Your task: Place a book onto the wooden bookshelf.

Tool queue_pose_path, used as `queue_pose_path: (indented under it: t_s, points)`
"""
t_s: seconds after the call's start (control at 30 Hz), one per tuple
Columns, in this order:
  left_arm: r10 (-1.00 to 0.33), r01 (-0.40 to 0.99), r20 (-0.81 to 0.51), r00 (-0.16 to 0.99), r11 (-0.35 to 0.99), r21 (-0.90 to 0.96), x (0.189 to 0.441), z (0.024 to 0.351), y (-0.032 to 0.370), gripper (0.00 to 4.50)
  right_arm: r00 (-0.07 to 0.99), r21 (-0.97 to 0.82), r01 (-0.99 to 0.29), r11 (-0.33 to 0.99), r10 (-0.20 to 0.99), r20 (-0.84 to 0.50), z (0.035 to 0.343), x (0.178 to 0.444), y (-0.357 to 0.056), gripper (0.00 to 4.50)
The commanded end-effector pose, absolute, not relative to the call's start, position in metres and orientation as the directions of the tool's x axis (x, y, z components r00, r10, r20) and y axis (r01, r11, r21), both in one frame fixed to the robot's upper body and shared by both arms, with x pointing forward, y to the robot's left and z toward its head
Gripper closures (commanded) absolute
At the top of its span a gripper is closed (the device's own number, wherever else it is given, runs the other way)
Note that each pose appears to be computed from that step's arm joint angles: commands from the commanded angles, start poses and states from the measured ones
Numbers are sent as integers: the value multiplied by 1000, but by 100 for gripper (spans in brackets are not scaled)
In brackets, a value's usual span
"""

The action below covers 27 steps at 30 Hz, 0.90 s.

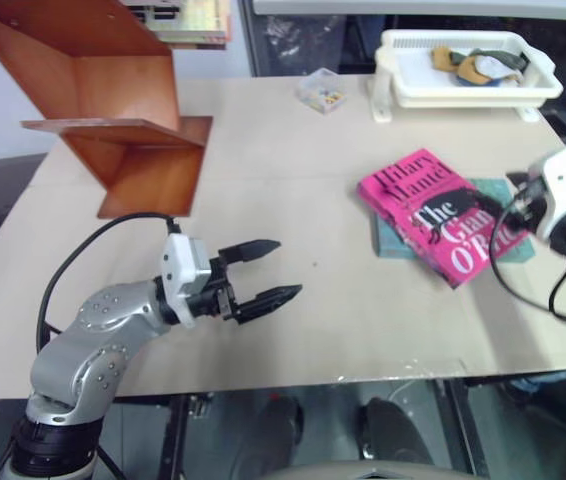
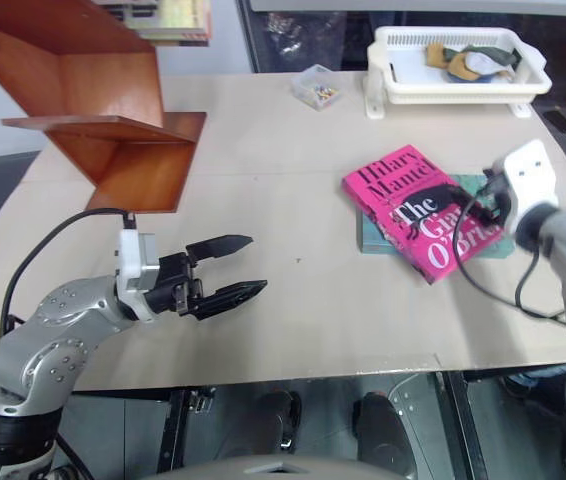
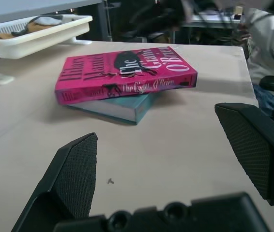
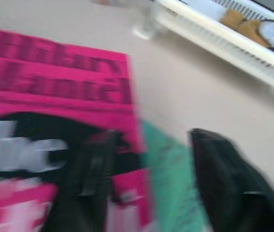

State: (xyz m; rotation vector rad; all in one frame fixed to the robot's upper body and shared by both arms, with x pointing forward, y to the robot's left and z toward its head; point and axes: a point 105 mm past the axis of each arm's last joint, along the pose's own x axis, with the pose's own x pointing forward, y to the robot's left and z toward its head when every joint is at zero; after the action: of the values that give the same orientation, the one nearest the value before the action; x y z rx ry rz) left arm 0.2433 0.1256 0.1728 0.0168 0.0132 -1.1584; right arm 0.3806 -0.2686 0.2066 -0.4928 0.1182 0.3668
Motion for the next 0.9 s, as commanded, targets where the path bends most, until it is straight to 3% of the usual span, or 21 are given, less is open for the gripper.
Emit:
queue_pose_path:
  t_s: [0.03, 0.1, 0.33, 0.6, 0.9]
  points:
    - [-923, 922, 3, 385, 384, 57, 238, 183, 119, 0, 911, -503, -411, 760, 316, -265, 199, 395, -276, 382]
    - [-922, 920, 1, 387, 386, 70, 236, 183, 117, 0, 902, -525, -427, 736, 311, -298, 196, 407, -277, 446]
    - [-910, 906, 23, 413, 413, 94, 231, 191, 116, 0, 871, -574, -485, 660, 305, -386, 190, 427, -275, 446]
    - [-892, 887, 18, 451, 450, 98, 228, 190, 121, 0, 783, -542, -618, 570, 385, -488, 173, 425, -261, 446]
    - [-890, 886, 19, 455, 455, 95, 228, 191, 121, 0, 745, -513, -667, 540, 467, -476, 174, 427, -236, 446]
